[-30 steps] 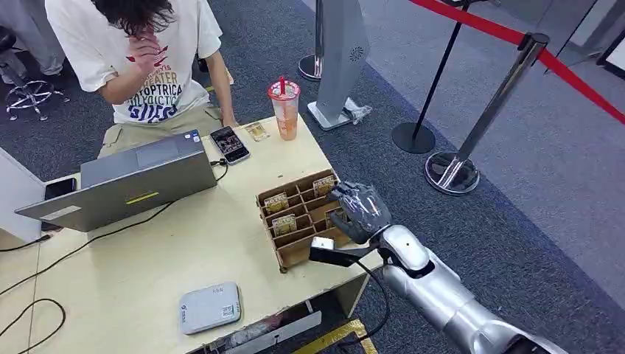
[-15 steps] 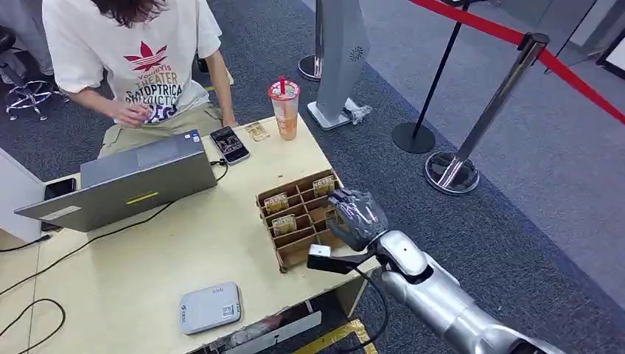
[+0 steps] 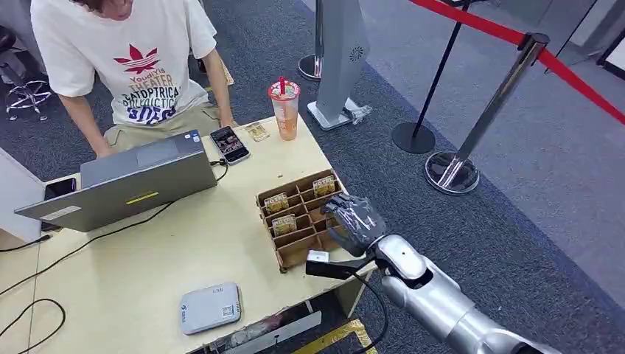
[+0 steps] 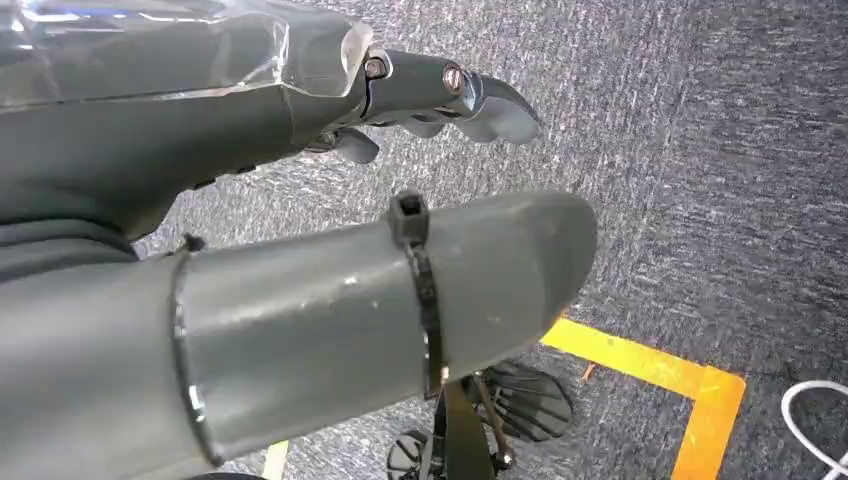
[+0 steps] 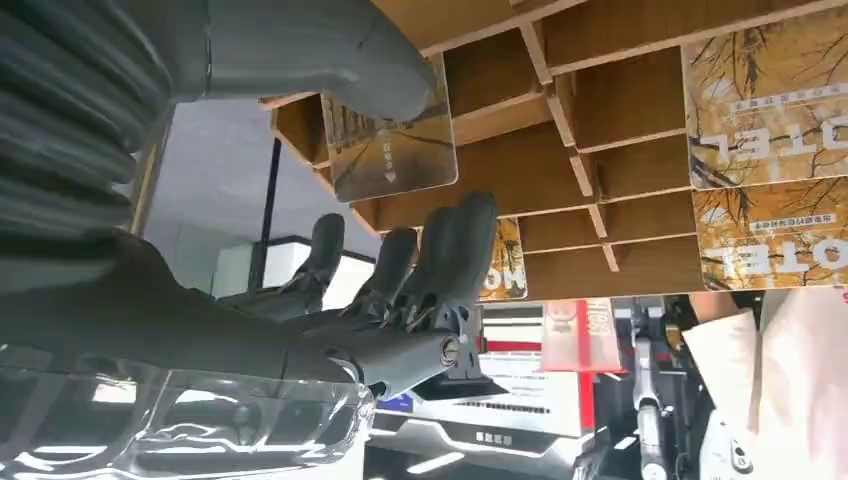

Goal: Pass the card to the sensor for recognition and then transmit it.

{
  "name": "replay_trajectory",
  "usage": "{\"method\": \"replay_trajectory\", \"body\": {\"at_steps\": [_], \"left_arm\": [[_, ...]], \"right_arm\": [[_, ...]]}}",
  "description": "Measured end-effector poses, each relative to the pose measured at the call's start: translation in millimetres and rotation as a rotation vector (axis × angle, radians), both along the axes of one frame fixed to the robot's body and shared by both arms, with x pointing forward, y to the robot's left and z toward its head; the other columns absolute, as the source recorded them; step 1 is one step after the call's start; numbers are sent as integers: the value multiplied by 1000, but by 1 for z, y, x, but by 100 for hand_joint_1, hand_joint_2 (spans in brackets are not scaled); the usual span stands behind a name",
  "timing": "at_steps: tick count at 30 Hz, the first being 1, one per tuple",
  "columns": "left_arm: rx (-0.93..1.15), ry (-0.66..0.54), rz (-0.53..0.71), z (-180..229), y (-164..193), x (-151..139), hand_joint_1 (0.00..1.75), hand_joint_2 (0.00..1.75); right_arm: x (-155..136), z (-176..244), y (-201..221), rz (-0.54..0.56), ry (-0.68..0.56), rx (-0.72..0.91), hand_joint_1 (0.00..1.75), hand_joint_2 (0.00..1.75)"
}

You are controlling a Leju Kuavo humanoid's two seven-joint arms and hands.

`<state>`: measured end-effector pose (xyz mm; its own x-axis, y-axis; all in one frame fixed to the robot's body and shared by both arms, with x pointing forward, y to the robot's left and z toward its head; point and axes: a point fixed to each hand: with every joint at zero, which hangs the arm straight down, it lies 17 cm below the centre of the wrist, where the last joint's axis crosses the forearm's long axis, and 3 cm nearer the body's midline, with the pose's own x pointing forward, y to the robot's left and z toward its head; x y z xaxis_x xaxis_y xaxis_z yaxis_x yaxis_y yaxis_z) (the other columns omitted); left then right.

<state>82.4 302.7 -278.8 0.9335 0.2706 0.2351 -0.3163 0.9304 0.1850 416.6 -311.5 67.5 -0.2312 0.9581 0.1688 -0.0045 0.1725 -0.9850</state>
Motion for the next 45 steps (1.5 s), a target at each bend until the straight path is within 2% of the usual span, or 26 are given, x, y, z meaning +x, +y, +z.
{"method": "replay_trajectory", "body": {"at_steps": [3,4,9,10,19,22,43,45], "left_arm": [[0,0,-2,0,0,0,0,0],[0,0,-2,0,0,0,0,0],[0,0,-2,0,0,0,0,0],[0,0,-2,0,0,0,0,0],[1,0,-2,0,1,0,0,0],[2,0,-2,0,1,0,0,0],[0,-3,-3,0,3,1,0,0],[0,-3,-3,0,3,1,0,0]], "right_arm": [[-2,-3,0,-3,8,-4,94,175],[-3,-3,0,-4,9,-4,101,175],[-3,-3,0,-4,11,-4,106,175],[-3,-3,1,-3,12,-7,113,175],[-3,1,4,2,5,-13,113,175],[-3,1,4,2,5,-12,133,175],[-10,-1,3,-5,10,-7,138,175],[-9,0,1,-9,8,-7,143,175]]}}
